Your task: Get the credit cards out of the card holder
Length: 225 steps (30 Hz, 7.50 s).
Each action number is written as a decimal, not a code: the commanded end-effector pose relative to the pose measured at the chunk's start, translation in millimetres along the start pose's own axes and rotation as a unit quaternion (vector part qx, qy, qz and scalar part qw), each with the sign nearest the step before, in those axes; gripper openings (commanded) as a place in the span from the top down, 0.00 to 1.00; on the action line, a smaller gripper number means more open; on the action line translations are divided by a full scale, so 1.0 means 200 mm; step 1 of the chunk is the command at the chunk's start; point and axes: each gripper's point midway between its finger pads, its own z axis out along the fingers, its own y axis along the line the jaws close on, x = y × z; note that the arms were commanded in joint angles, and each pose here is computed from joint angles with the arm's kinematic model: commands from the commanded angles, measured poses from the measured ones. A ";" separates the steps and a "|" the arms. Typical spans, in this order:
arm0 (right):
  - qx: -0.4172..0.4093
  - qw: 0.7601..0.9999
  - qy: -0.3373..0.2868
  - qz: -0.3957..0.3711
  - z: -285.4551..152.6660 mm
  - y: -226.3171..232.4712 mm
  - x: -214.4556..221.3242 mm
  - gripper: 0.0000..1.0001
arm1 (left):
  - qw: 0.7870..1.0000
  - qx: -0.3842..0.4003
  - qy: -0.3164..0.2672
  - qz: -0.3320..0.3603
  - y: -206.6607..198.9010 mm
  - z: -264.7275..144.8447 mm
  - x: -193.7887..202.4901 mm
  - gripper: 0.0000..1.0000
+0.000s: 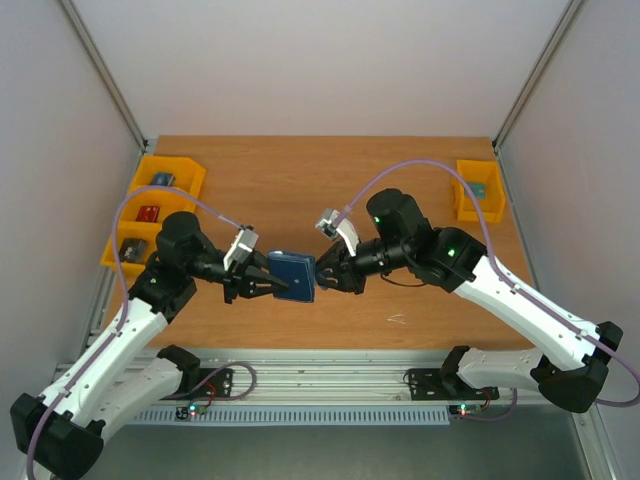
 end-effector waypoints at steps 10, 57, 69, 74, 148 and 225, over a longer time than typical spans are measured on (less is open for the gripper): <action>-0.038 0.995 -0.076 -0.044 -0.03 0.12 -0.14 0.99 | 0.995 -0.091 -0.029 0.005 0.16 -0.01 -0.06 0.97; 0.115 0.991 -0.032 -0.053 -0.24 -0.05 -0.12 0.53 | 0.998 -0.033 -0.006 0.049 0.02 0.03 -0.05 1.00; 0.087 0.996 -0.014 -0.026 -0.11 -0.09 -0.13 0.52 | 0.998 -0.027 -0.004 0.052 0.00 0.03 -0.05 1.00; 0.018 0.999 -0.008 -0.027 -0.06 0.00 -0.14 0.45 | 0.998 -0.031 -0.008 0.056 0.01 0.03 -0.05 1.00; 0.171 0.984 -0.049 0.028 -0.13 -0.07 -0.28 0.99 | 0.966 -0.252 -0.055 -0.027 0.39 -0.10 -0.03 0.62; 0.037 0.997 -0.052 0.033 -0.06 -0.21 -0.14 0.21 | 0.978 -0.196 -0.055 -0.035 0.22 -0.12 -0.05 1.00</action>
